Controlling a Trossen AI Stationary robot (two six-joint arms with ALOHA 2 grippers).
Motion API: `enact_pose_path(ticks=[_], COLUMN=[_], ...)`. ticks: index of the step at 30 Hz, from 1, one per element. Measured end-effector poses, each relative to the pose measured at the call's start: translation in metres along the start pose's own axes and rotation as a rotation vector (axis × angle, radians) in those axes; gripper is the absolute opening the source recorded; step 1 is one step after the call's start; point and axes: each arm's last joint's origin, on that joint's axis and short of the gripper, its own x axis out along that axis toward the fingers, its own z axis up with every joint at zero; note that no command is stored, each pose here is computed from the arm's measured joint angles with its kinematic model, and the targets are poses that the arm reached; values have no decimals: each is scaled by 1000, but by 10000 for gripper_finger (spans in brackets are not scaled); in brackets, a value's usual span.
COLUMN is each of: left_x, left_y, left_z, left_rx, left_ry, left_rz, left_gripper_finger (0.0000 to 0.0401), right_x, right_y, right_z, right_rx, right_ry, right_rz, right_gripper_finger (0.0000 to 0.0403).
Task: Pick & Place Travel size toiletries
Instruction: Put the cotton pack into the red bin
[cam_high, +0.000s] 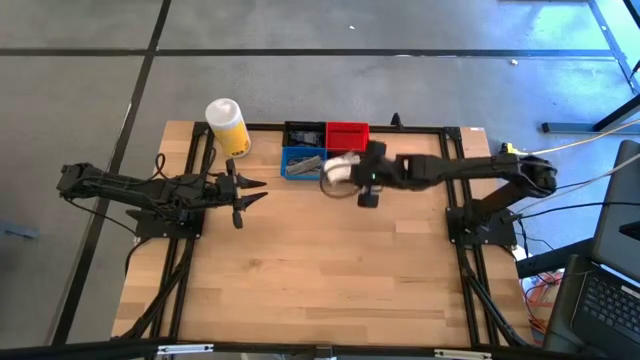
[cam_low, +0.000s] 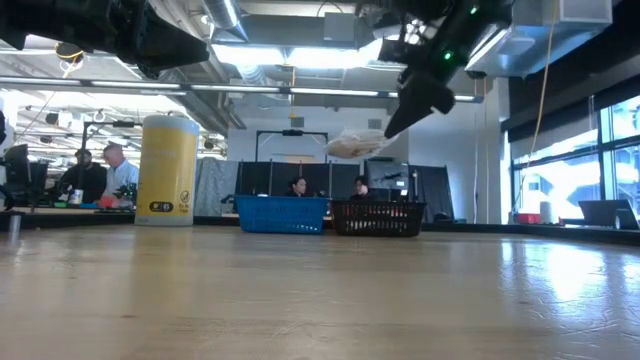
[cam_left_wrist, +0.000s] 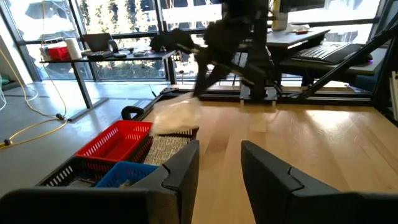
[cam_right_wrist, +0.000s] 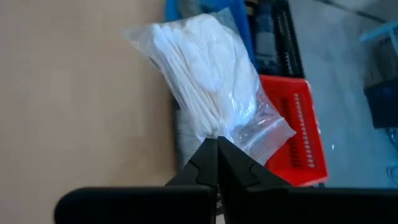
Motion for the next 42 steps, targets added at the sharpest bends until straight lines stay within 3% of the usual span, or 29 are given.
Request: enact_pose_path(ticks=[9, 21, 42], left_x=[0, 0, 0], left_y=[0, 0, 0], left_z=[0, 0, 0], left_rx=[0, -1, 0], left_ry=[0, -1, -1], left_rz=[0, 0, 0], left_gripper_finger=[114, 114, 114], right_x=[23, 76, 124], right_y=[-61, -98, -118], right_z=[-9, -39, -68], right_rx=[121, 207, 298], right_ry=[-74, 21, 79], right_rz=[-17, -8, -16], right_gripper_finger=[0, 0, 0])
